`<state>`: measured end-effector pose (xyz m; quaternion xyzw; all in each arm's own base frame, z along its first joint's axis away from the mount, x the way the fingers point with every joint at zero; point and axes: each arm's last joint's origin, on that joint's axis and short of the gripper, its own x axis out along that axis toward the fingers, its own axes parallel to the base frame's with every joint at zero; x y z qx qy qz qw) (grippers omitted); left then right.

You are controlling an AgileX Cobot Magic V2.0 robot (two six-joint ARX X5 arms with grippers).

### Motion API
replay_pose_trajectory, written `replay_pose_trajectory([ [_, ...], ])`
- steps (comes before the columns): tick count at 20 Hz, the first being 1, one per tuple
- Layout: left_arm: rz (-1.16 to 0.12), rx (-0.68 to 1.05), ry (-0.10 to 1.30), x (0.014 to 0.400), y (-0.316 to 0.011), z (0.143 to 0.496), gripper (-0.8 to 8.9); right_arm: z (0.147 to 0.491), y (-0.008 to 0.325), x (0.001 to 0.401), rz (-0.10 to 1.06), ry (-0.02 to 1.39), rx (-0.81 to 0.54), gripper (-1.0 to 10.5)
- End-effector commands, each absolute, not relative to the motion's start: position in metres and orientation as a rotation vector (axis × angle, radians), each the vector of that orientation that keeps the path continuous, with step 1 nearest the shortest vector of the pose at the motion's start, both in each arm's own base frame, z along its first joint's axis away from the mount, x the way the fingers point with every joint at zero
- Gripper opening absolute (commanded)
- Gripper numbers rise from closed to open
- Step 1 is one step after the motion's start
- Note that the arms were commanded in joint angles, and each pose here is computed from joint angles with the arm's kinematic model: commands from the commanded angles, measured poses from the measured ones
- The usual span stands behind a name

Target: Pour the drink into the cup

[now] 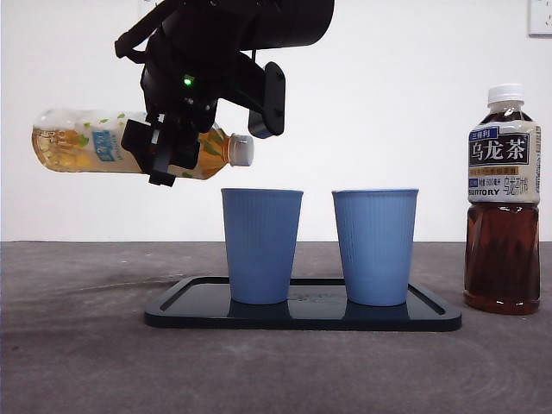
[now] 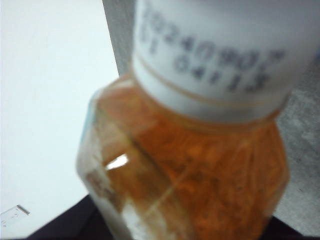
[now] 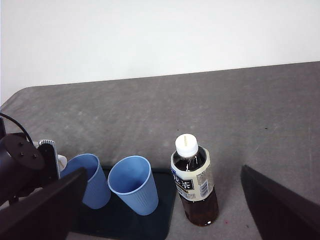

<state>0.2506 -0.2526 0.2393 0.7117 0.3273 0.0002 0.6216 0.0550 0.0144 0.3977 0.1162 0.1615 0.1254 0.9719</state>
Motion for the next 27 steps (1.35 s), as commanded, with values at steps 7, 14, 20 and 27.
replay_pose_trajectory([
  [7,0.101,1.429,0.690,0.248,-0.261,0.245,1.49,0.400,0.014,0.054,0.259,0.331,0.223,4.9],
  [14,-0.022,1.123,0.762,0.236,-0.247,0.264,1.49,0.399,0.014,0.054,0.261,0.341,0.221,4.9],
  [20,-0.083,0.735,0.758,0.229,-0.221,0.304,1.49,0.399,0.015,0.053,0.293,0.341,0.203,4.9],
  [27,-0.095,0.438,0.647,0.223,-0.190,0.338,1.49,0.399,0.017,0.053,0.346,0.347,0.181,4.9],
])
